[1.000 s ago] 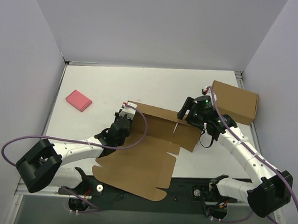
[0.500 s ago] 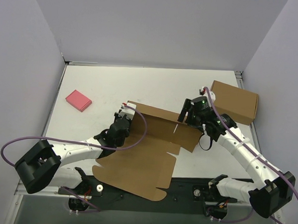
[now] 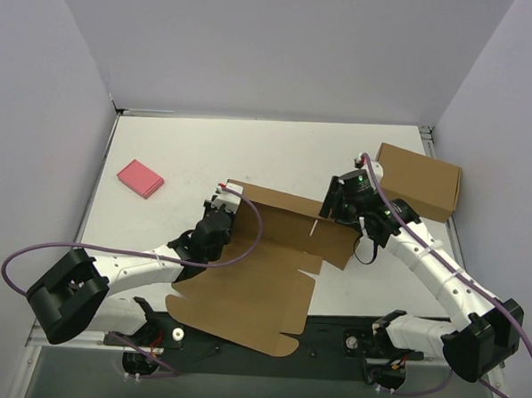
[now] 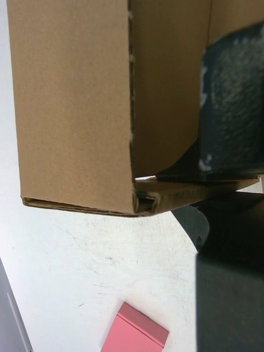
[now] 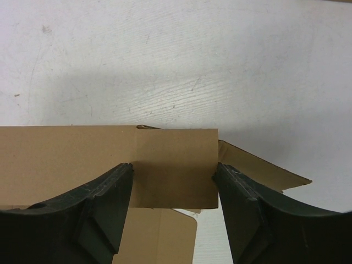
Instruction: Fold the paper box
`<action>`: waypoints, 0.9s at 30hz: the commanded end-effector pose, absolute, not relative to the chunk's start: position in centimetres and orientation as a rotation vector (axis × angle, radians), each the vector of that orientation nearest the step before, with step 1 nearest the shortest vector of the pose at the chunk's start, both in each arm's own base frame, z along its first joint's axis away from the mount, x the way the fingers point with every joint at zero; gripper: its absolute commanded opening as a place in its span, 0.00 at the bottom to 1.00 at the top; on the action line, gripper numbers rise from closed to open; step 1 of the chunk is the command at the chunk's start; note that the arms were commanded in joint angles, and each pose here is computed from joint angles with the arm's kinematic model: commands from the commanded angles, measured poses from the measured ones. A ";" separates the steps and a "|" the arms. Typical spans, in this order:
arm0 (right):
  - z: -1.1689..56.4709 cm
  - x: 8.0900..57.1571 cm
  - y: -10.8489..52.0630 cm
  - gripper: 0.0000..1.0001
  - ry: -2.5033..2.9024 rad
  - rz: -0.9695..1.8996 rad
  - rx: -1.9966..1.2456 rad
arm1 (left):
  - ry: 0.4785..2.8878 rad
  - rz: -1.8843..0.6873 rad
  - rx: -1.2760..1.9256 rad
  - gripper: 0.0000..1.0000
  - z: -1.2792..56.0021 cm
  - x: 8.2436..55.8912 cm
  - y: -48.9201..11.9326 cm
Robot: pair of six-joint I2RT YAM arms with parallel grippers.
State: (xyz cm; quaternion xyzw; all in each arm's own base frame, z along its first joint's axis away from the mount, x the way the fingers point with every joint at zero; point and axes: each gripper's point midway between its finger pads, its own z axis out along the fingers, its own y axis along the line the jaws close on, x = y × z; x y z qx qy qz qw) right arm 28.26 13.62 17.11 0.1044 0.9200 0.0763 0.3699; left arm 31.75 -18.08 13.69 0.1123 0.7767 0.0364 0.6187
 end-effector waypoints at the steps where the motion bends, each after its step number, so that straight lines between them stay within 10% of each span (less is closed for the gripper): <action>1: 16.4 27.6 15.6 0.62 2.413 0.315 0.279 | 1.755 0.121 0.269 0.01 14.7 31.7 -17.7; 27: 14.5 25.8 18.9 0.68 2.447 0.715 0.435 | 1.706 0.034 0.264 0.01 14.9 31.2 -18.1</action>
